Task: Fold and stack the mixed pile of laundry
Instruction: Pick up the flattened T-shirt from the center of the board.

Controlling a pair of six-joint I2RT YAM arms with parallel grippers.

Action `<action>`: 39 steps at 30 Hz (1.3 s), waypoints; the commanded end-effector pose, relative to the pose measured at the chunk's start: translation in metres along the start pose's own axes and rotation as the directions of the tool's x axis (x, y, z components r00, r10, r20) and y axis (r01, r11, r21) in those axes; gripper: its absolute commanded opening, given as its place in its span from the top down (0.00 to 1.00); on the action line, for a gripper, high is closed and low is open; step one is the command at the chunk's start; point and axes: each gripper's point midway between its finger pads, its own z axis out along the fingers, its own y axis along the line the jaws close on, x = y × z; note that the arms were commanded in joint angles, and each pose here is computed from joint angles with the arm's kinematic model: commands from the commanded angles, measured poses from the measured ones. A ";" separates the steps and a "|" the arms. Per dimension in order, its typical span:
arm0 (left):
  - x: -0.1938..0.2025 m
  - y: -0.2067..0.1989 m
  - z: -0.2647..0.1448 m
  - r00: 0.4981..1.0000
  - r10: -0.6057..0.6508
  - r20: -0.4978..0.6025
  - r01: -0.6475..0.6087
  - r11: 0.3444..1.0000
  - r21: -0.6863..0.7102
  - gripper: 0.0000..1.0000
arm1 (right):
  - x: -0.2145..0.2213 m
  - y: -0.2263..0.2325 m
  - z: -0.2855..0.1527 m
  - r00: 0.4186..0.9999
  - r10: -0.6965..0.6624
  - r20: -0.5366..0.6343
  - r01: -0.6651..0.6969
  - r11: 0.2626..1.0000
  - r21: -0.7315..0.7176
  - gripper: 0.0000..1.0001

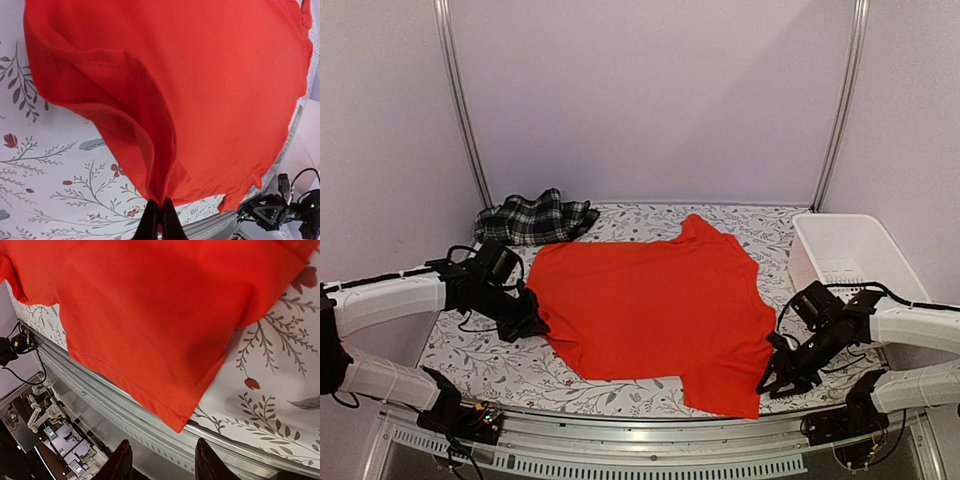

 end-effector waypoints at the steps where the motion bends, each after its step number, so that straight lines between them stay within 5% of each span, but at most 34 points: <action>1: 0.018 0.019 -0.006 0.999 -0.044 -0.023 0.043 0.998 -0.037 1.00 | 0.006 -0.001 0.011 1.000 0.021 0.013 -0.021 1.000 0.011 0.59; 14: 0.034 0.038 -0.018 0.998 -0.067 -0.022 0.066 0.997 -0.032 1.00 | 0.001 -0.021 0.022 0.993 0.045 0.107 -0.066 0.977 0.201 0.58; 24: 0.037 0.045 -0.021 0.996 -0.084 -0.009 0.084 0.996 -0.034 1.00 | -0.008 -0.017 0.040 0.996 0.028 0.082 -0.043 0.982 0.184 0.61; 29: 0.040 0.052 -0.026 0.995 -0.102 0.001 0.102 0.994 -0.039 1.00 | -0.004 -0.027 0.046 0.998 0.029 0.048 -0.039 0.976 0.215 0.71; 33: 0.049 0.060 -0.028 0.992 -0.123 -0.006 0.123 0.992 -0.033 1.00 | -0.003 -0.025 0.043 0.999 0.022 0.049 -0.032 0.975 0.219 0.99; 39: 0.063 0.073 -0.034 0.990 -0.136 -0.023 0.134 0.990 -0.048 1.00 | -0.016 0.018 0.012 0.987 -0.078 0.138 0.058 0.988 0.143 1.00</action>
